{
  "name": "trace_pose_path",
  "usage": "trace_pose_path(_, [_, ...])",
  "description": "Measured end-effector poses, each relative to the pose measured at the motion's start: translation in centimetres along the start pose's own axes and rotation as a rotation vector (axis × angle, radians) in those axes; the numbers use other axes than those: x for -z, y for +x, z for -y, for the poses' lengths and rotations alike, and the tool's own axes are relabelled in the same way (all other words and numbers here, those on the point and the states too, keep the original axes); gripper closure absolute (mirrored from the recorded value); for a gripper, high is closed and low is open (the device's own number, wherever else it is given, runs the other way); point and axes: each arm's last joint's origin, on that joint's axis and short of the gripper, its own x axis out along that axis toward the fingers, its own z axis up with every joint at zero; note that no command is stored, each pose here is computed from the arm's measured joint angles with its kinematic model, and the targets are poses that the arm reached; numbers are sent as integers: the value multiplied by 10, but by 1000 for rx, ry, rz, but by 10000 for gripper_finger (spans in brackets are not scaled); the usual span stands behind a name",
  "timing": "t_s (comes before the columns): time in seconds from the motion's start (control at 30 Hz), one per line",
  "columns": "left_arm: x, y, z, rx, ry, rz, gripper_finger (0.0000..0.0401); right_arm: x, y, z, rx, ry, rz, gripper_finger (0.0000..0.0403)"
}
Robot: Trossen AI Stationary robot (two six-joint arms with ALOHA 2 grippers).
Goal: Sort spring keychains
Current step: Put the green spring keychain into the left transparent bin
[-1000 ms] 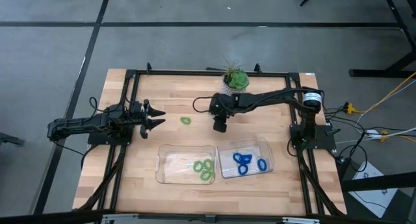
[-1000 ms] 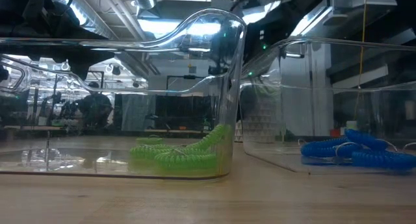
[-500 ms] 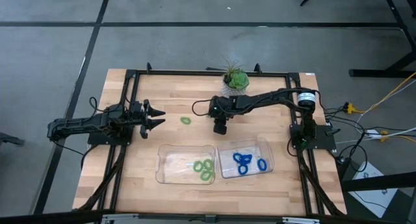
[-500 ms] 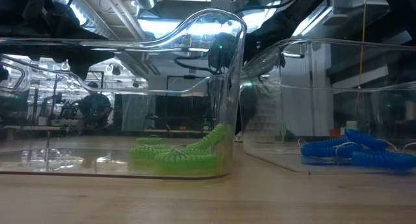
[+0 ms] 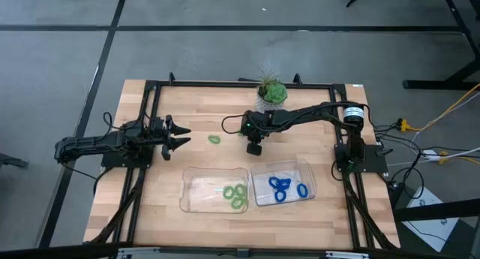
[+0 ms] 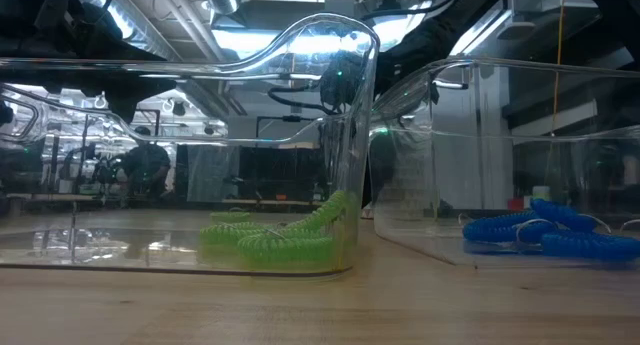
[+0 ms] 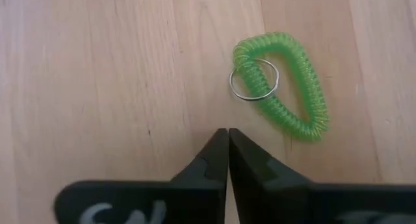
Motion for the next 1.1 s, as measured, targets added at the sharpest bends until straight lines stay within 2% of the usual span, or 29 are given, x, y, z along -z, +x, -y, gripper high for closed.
trace_pose_path(0.23, [0,0,0,0,0,0,223,-7,-3,0,-18,-107,8,366])
trace_pose_path(0.47, [0,0,0,0,0,0,223,-25,-11,0,-14,-211,77,336])
trace_pose_path(0.87, [0,0,0,0,0,0,223,-34,-10,3,4,-208,140,231])
trace_pose_path(1.1, [0,0,0,0,0,0,223,-27,7,13,11,-175,90,211])
